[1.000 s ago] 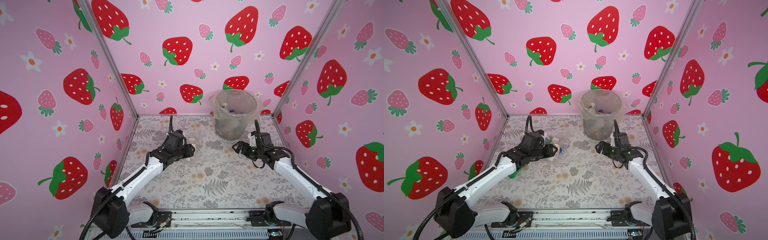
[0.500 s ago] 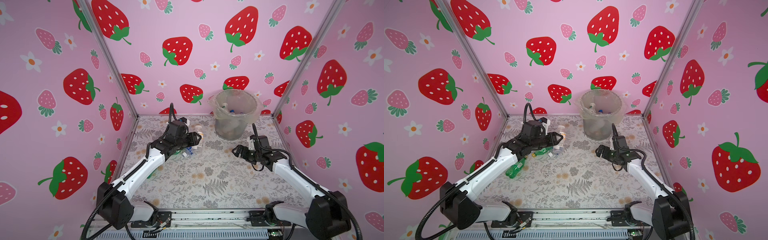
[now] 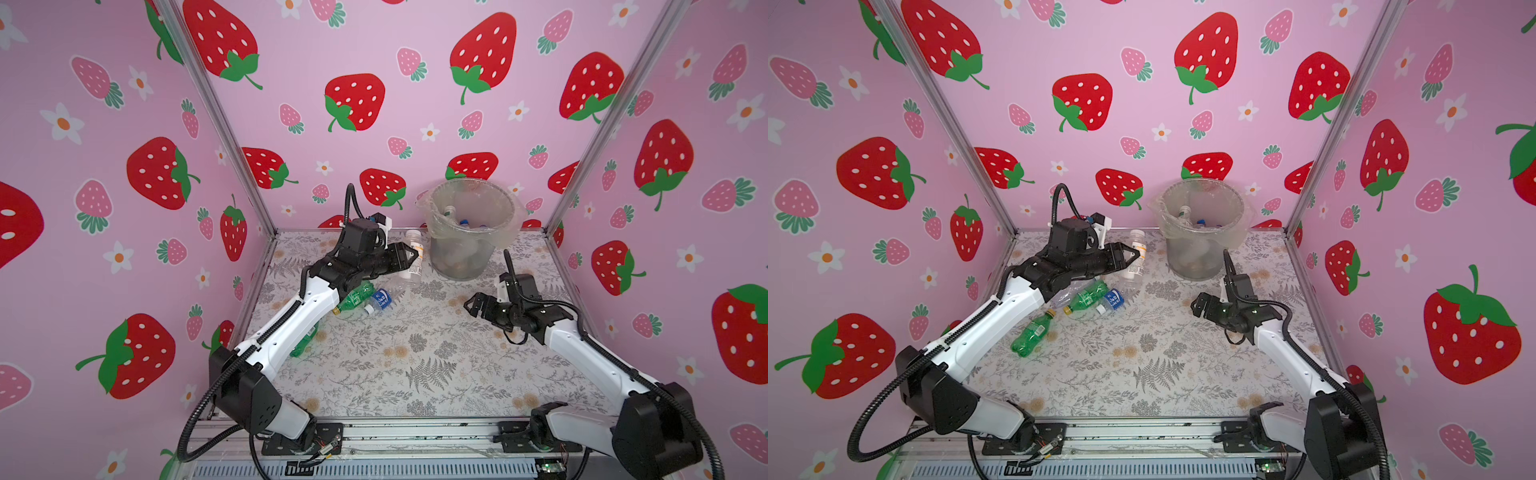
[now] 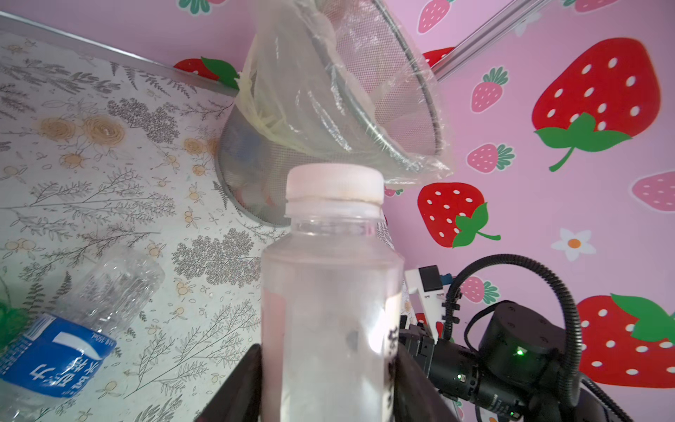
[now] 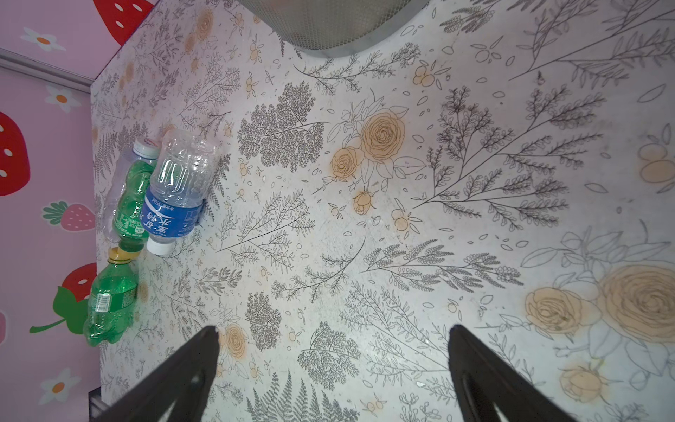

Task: Throw the plastic bottles in the bin
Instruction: 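Lift the pink-capped bottle and carry it over the bin with the left gripper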

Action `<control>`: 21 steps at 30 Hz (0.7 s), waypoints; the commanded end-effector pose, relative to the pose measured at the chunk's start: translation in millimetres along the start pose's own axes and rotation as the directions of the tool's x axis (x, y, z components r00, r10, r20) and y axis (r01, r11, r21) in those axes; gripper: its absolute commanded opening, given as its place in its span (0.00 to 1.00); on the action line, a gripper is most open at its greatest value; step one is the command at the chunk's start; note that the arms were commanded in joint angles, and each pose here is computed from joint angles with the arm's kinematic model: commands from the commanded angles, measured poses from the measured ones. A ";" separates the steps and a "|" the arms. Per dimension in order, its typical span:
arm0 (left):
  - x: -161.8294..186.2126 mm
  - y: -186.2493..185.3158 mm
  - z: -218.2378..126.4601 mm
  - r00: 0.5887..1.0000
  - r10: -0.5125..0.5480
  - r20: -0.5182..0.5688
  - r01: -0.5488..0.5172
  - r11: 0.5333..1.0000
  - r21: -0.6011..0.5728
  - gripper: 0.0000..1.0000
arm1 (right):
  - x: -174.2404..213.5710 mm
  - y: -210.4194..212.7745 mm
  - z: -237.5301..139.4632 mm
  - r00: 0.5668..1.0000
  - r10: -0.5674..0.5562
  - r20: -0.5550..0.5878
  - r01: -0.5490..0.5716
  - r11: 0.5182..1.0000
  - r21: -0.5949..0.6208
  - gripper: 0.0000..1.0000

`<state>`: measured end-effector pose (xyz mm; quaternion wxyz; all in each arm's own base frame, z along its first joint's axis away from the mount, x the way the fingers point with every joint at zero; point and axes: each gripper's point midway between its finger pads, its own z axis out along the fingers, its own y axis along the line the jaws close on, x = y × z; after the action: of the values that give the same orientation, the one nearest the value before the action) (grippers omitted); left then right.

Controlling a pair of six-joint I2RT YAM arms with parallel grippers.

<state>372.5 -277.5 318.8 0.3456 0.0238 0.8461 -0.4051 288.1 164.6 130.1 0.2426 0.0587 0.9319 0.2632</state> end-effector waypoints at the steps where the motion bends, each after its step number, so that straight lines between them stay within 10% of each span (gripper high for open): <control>1: -25.3 -37.4 -6.0 0.999 0.009 0.051 -0.014 0.995 0.102 0.54 | -0.4 3.0 -2.1 1.000 -0.022 0.014 0.022 1.000 -0.010 0.99; 21: -48.9 -70.9 23.0 0.997 0.009 0.077 -0.025 0.979 0.205 0.53 | 2.5 0.9 -4.2 1.000 -0.018 0.022 0.019 1.000 -0.009 0.99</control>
<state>415.5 -335.7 361.9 0.3519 0.0348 0.8054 -0.4757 286.5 165.2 134.5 0.2524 0.0554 0.9279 0.2689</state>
